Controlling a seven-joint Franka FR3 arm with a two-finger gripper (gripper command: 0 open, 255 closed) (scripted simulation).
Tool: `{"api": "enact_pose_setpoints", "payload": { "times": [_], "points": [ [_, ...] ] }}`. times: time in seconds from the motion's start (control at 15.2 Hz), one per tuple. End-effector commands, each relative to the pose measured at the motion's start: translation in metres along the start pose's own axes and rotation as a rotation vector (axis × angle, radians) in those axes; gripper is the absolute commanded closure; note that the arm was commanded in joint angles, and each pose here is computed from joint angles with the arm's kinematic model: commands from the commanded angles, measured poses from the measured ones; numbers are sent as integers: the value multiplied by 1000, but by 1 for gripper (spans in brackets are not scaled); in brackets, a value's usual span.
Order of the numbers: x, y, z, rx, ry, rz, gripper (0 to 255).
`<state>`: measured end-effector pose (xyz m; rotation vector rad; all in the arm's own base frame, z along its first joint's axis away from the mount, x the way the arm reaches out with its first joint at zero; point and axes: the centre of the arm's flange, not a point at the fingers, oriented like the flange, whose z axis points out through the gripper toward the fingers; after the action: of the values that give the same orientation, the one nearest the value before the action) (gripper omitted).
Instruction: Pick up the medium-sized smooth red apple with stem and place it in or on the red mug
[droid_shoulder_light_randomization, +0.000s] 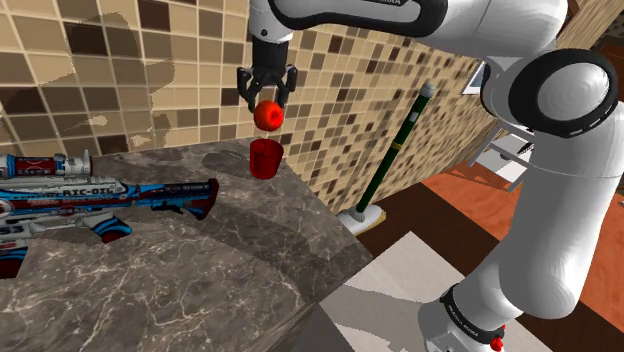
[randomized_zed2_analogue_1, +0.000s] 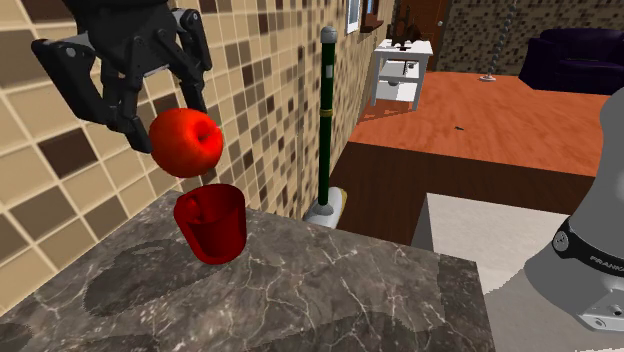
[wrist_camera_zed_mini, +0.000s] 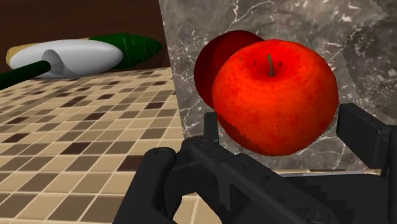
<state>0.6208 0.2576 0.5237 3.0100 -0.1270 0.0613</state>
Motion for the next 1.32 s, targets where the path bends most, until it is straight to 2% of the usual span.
{"api": "enact_pose_setpoints", "payload": {
  "times": [0.0, 0.13, 1.25],
  "points": [
    [22, 13, -2, 0, 0, 0, 255],
    [50, 30, -1, 0, 0, 0, 255],
    [46, 19, 86, 0, 0, 0, 255]
  ]
}}
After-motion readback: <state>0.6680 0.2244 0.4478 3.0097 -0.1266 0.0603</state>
